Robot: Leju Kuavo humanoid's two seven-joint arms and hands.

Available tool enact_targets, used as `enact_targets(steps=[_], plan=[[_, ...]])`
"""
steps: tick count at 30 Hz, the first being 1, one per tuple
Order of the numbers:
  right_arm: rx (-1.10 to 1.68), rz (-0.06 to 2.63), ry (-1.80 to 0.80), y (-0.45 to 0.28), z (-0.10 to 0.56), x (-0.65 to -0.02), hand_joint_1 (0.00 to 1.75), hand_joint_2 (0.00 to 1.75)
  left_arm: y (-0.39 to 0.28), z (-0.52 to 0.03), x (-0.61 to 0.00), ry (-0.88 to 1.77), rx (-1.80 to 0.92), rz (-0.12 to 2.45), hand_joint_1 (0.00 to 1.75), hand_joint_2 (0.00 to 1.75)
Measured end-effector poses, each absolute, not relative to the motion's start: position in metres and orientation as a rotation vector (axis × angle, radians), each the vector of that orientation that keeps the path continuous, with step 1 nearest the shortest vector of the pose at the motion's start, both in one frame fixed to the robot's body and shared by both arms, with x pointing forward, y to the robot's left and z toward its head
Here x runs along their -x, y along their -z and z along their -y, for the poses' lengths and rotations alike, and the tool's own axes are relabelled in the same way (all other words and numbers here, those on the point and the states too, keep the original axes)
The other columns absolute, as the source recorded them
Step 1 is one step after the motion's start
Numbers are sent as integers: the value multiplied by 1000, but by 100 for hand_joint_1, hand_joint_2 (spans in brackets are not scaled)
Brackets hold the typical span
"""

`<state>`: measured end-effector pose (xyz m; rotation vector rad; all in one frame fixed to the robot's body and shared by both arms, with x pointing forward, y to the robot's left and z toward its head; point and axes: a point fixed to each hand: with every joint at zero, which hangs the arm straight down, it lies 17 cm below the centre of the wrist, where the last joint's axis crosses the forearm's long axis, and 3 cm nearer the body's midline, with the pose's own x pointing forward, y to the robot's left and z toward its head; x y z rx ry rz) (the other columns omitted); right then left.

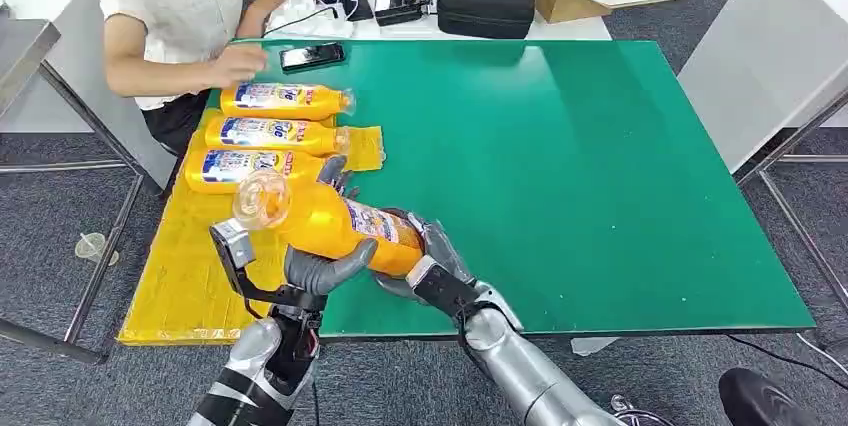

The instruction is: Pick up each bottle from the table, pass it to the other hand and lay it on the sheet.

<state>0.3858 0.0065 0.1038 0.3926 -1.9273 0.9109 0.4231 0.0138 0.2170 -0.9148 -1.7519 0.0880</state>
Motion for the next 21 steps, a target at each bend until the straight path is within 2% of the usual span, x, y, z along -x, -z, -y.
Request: enact_targets(steps=[6,8,10,11,12,13,21], plan=[[-439,1924,-893,-108,-12,-381,175,175,-221,-17,-424,-130,946,1764,0,175],[-453,1921,-893,-108,-13,-380,171,175,-223,-19,-424,-142,947,1784,175,175],[-460,1918,-895,-108,-14,-380,155,175,-226,-21,-422,-154,952,1803,175,175],[-476,1911,-892,-108,-15,-379,134,175,-228,-22,-420,-160,958,1808,175,175],[-494,1904,-882,-108,-16,-379,38,175,-228,-22,-419,-165,961,1810,175,175],[-528,1890,-864,-108,-17,-377,0,175,-229,-24,-418,-171,963,1814,175,175],[-664,1722,-850,-83,-25,-366,0,175,-234,-33,-414,-173,906,1882,175,175]])
